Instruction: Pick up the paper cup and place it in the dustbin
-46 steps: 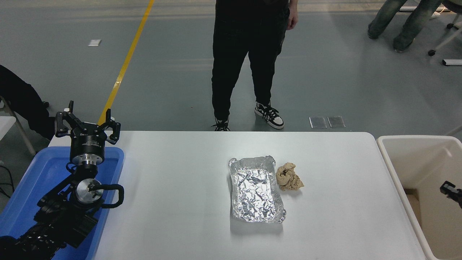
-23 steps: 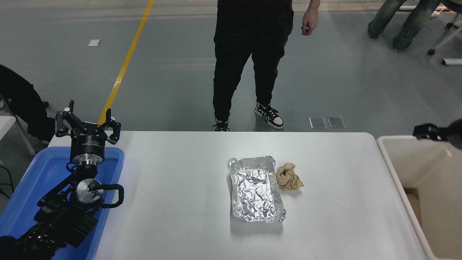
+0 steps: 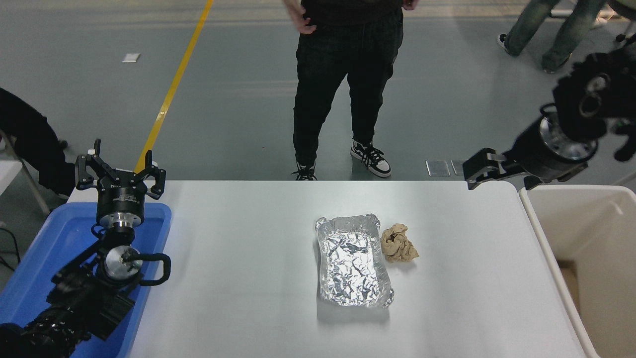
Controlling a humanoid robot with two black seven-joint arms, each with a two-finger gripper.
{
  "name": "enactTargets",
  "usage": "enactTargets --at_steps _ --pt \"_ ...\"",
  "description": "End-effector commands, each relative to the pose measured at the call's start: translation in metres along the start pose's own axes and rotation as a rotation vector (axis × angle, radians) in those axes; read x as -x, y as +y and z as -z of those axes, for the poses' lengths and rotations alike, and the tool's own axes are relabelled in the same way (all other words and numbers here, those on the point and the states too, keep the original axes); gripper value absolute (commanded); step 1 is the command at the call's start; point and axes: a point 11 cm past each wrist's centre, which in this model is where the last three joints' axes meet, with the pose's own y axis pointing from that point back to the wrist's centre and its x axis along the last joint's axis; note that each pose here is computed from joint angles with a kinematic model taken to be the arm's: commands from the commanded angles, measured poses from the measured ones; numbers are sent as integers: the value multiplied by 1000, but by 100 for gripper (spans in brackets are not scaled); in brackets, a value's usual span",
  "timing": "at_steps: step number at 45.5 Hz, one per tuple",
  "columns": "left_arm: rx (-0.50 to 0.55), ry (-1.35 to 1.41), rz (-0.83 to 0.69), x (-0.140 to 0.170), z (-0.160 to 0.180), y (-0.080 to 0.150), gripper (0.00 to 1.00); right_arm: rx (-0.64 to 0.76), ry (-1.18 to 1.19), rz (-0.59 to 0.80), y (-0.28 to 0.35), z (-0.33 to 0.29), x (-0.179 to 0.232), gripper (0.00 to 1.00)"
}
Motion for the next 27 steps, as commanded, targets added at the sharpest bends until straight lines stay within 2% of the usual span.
enactTargets --at_steps 1,19,27 --pt "3 1 -1 0 0 0 99 -77 83 129 25 78 30 100" --pt "3 1 -1 0 0 0 99 -77 59 147 12 78 31 100" --pt "3 1 -1 0 0 0 99 -92 13 102 -1 70 13 100"
